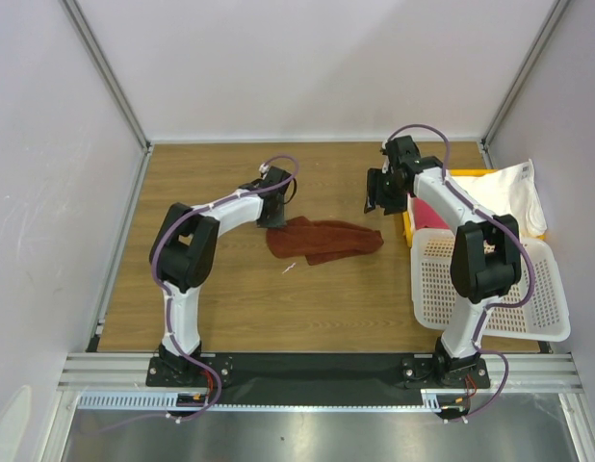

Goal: Fold and stack the towels
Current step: Flatten out the crumpled towel

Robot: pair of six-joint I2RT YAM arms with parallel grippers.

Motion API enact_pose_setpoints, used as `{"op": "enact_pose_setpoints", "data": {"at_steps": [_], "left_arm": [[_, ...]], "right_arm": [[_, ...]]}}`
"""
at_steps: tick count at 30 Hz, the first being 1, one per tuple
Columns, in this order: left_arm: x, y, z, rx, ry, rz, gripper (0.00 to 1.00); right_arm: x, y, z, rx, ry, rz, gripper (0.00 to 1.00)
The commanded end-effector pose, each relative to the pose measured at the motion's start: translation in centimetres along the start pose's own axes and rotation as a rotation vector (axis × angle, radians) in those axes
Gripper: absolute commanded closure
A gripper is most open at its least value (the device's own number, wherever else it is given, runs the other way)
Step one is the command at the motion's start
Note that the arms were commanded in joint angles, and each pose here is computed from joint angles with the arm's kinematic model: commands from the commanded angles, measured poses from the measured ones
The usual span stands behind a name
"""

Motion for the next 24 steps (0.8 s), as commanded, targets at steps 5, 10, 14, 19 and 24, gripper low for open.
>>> {"op": "enact_pose_setpoints", "data": {"at_steps": [5, 10, 14, 19, 24], "left_arm": [[1.8, 0.3, 1.8, 0.107, -0.038, 0.114, 1.00], [5.1, 0.5, 6.3, 0.103, -0.140, 0.271, 1.00], [6.5, 1.2, 10.1, 0.117, -0.193, 0.400, 1.00], [7.5, 1.0, 13.2, -0.022, -0.294, 0.355, 1.00], [9.7, 2.1, 19.2, -0.115, -0.491, 0.188, 1.00]], "right_arm": [[-0.1, 1.0, 2.1, 0.095, -0.027, 0.021, 0.38], [-0.8, 1.9, 1.5, 0.135, -0.010, 0.051, 0.38], [-0.7, 2.3, 1.3, 0.161, 0.002, 0.051, 0.38], [0.3, 3.4, 1.7, 0.223, -0.044, 0.062, 0.37], [1.8, 4.5, 2.4, 0.319, -0.104, 0.059, 0.37]]}}
Point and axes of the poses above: each gripper's point midway between its finger pads, its own z axis back along the fingers, its own y axis along the line the jaws close on, x = y × z, the point moved 9 cm from there along z, back along the fingers, and after that the axes turned 10 degrees about -z, right-handed, at the moved point
